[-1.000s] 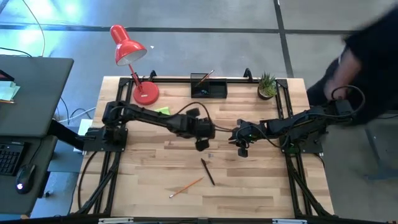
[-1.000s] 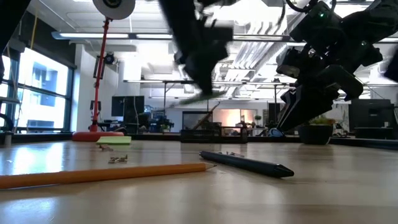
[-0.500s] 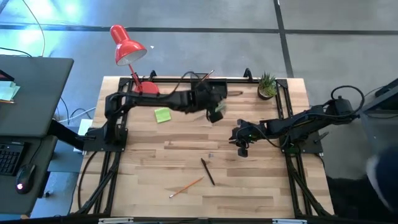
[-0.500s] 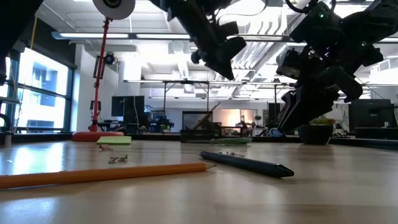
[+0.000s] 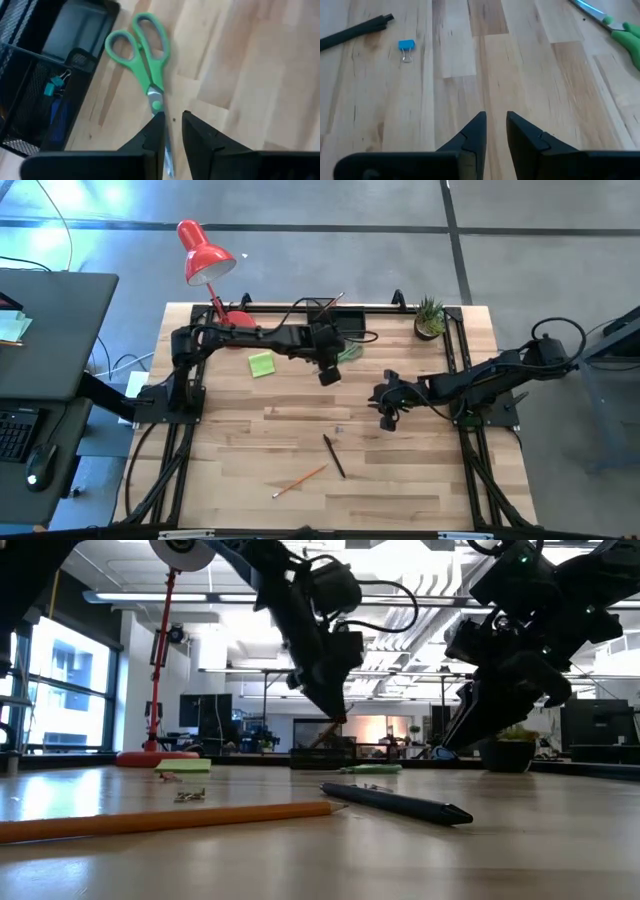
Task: Pick and place office supplies into organizer
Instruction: Put the green scissor into the desk organizer
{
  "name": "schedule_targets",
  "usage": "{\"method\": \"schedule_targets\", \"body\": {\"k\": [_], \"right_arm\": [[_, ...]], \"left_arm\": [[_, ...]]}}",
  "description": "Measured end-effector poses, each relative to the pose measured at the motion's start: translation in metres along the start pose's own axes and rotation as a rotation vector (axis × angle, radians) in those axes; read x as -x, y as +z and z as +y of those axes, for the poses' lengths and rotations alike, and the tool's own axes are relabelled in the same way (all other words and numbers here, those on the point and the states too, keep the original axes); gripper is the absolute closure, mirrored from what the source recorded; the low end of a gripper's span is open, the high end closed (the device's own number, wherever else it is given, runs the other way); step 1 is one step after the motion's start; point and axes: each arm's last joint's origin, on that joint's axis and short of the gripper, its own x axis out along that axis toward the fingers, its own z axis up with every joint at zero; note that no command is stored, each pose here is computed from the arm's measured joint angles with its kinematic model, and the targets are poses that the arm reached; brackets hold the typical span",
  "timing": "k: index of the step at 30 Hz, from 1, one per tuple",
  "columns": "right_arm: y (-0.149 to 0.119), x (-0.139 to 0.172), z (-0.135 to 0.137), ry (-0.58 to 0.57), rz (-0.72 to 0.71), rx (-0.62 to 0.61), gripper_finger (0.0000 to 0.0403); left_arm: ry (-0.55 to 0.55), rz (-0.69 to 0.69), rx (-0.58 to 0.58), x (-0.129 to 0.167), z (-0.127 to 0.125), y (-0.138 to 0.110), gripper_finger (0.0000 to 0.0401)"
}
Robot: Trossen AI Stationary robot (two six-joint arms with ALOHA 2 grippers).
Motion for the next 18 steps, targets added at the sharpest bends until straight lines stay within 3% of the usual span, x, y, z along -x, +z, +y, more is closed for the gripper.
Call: {"method": "schedule_targets", "body": {"k": [10, 14, 18], "right_arm": [[0.005, 0.0, 0.001, 0.017, -0.051, 0.005, 0.0336], [0.006, 0.0, 0.0, 0.012, -0.059, 0.026, 0.0336], [0.006, 0.0, 0.0, 0.011, -0.06, 0.035, 0.0336]], "left_arm": [[0.03, 0.029, 0.049, -0.033, 0.022, -0.011, 0.0204], [0.017, -0.051, 0.081, -0.046, 0.031, -0.006, 0.016], [-0.024, -0.171, 0.067, -0.05, 0.029, 0.005, 0.0143]]}}
